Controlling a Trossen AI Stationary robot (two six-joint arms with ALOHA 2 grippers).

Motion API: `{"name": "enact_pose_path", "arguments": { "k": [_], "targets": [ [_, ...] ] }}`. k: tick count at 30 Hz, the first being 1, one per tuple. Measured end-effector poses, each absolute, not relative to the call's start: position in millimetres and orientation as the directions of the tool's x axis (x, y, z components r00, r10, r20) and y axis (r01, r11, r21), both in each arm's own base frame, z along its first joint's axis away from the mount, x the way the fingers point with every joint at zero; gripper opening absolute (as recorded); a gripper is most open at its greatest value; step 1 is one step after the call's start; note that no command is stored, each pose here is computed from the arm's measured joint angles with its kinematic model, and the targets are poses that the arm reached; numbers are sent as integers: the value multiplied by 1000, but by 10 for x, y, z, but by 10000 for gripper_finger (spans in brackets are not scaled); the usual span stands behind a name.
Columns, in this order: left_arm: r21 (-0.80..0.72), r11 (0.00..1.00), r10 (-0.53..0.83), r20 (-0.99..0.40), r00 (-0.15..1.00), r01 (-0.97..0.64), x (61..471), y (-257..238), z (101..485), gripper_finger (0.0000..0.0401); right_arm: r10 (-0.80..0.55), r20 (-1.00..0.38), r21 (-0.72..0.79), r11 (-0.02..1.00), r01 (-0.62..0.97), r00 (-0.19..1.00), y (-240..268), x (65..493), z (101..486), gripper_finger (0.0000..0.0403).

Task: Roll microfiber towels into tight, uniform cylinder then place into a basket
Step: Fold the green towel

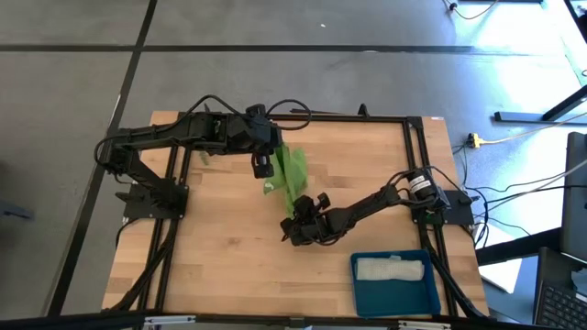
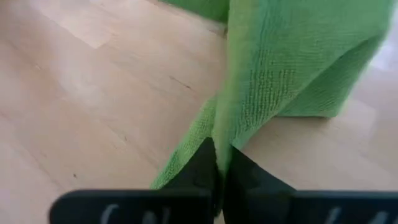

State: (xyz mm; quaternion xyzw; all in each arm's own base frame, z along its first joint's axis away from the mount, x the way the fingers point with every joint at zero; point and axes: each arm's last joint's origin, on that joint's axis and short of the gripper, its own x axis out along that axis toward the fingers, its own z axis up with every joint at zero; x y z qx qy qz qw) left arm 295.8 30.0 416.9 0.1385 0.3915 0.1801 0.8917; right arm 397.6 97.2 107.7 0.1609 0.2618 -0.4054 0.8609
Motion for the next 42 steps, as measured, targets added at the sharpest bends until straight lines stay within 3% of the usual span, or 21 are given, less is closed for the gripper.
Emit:
{"name": "enact_pose_path", "arguments": {
  "k": [15,20,26,35,42],
  "targets": [
    [437,856,509,-614,603,-278,2539,299,4386,0,-667,-625,-160,618,770,405,757,3319,2195,3],
    [405,849,528,-623,577,-341,2323,354,4454,0,-674,-594,-178,642,745,439,603,3013,2712,3],
    [372,838,535,-703,468,-400,2222,446,4320,0,-675,-539,-164,671,723,504,353,2694,3211,3],
    [415,819,565,-709,423,-397,2434,506,3864,0,-591,-606,-162,746,646,532,51,2597,3361,3],
    [489,776,629,-638,443,-398,2586,694,3610,0,-646,-598,-240,708,664,473,-260,2616,3364,3]
  ]
}}
